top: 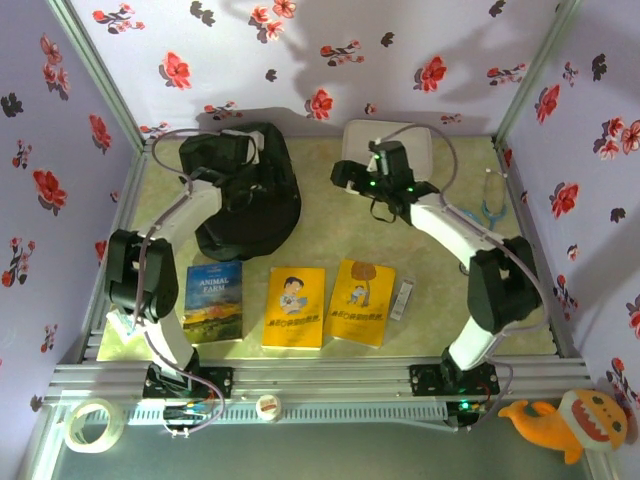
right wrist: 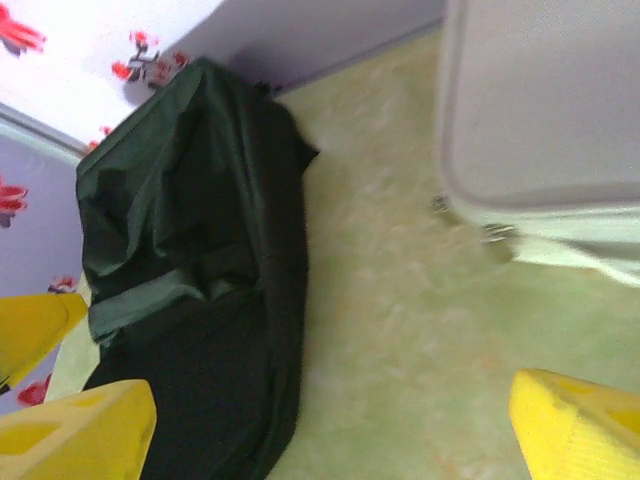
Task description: Pack the student bag
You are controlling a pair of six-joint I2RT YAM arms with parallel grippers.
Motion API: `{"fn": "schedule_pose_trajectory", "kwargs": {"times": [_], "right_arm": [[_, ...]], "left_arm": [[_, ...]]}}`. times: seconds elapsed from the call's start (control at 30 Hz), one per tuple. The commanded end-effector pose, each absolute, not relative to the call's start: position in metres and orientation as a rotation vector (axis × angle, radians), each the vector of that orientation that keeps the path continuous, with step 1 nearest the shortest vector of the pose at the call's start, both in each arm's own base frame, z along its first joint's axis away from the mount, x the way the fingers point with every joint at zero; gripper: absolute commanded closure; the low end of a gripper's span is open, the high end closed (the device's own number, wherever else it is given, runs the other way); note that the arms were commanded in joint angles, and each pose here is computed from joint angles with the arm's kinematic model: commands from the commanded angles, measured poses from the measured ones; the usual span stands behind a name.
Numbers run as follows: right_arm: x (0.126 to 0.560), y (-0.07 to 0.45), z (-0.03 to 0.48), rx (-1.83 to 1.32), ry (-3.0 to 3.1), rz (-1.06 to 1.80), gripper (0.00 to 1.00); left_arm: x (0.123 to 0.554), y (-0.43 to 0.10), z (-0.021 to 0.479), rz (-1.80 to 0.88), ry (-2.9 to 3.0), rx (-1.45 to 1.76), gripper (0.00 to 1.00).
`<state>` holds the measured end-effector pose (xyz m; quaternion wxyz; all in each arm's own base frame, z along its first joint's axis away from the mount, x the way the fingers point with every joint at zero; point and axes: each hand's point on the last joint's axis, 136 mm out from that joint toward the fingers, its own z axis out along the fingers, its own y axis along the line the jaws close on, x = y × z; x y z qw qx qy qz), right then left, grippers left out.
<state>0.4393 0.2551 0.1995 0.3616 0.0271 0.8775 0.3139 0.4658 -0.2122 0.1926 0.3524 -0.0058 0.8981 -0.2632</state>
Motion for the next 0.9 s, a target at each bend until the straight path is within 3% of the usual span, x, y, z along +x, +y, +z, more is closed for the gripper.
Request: {"fn": "schedule_pose_trajectory", "kwargs": {"times": [0.0,0.17,0.33,0.87], "right_arm": [[0.437,0.278,0.187,0.031,2.323,0.845,0.10],[0.442,0.281,0.187,0.056,2.311,0.858,0.11],[0.439,0.278,0.180,0.067,2.328,0.845,0.11],[0.437,0.277,0.168,0.099,2.360,0.844,0.12]], "left_arm": [[0.446,-0.219,0.156,-0.716,2.452,-0.013,0.25],[0.445,-0.226,0.132,-0.762,2.525,-0.063,0.48],[0.448,-0.237,0.108,-0.819,2.599,-0.079,0.62],[0.454,-0.257,0.076,-0.873,2.703,-0.012,0.73]]}}
